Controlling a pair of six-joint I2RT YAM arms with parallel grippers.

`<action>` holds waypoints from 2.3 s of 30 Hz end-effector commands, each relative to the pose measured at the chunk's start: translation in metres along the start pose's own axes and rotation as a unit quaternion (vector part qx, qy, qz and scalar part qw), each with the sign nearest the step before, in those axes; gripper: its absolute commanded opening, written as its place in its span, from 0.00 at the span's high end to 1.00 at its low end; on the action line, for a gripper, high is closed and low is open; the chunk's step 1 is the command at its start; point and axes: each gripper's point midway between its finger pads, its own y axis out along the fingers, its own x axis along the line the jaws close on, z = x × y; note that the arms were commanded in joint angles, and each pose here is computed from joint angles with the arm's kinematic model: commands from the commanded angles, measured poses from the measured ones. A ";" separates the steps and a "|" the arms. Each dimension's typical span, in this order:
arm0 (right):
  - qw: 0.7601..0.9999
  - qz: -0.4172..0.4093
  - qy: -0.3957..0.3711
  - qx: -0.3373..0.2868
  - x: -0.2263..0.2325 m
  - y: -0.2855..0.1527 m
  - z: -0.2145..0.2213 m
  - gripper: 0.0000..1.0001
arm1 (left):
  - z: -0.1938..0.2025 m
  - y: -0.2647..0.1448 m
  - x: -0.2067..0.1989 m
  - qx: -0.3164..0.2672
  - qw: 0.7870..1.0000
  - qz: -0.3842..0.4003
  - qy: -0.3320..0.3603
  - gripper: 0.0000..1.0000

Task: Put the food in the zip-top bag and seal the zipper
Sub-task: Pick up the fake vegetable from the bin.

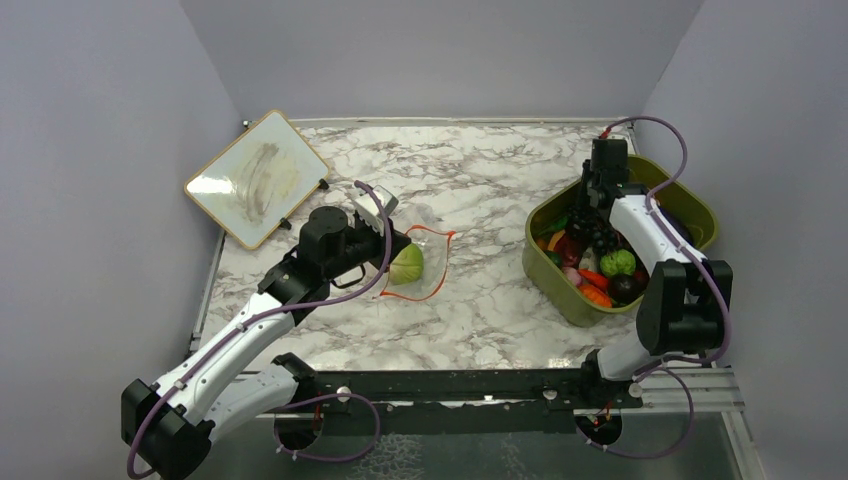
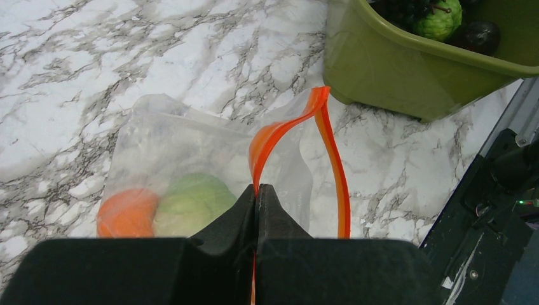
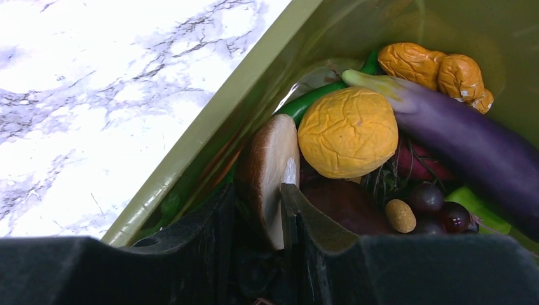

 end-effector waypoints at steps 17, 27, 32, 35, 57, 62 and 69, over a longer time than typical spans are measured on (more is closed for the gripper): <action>0.999 0.026 0.012 -0.020 -0.012 -0.006 -0.013 0.88 | -0.008 -0.002 0.002 -0.018 1.000 -0.009 0.007 1.00; 0.999 0.018 0.026 -0.044 -0.015 -0.030 -0.030 0.91 | -0.010 -0.005 0.005 -0.024 0.999 -0.020 0.009 1.00; 0.998 0.019 0.032 -0.055 -0.019 -0.044 -0.036 0.92 | -0.010 -0.005 0.006 -0.025 0.999 -0.022 0.008 1.00; 0.997 0.006 0.044 -0.057 -0.015 -0.055 -0.041 0.92 | -0.009 -0.005 0.007 -0.024 0.999 -0.024 0.008 1.00; 0.962 -0.234 0.060 -0.126 0.041 -0.195 -0.069 0.94 | -0.008 -0.005 0.014 -0.024 0.999 -0.044 0.005 1.00; 0.929 -0.340 0.049 -0.139 0.066 -0.236 -0.064 0.95 | -0.010 -0.003 0.013 -0.024 0.999 -0.043 -0.010 1.00; 0.863 -0.483 0.049 -0.137 0.104 -0.278 -0.047 0.96 | -0.025 0.003 0.002 -0.030 0.998 -0.022 -0.051 1.00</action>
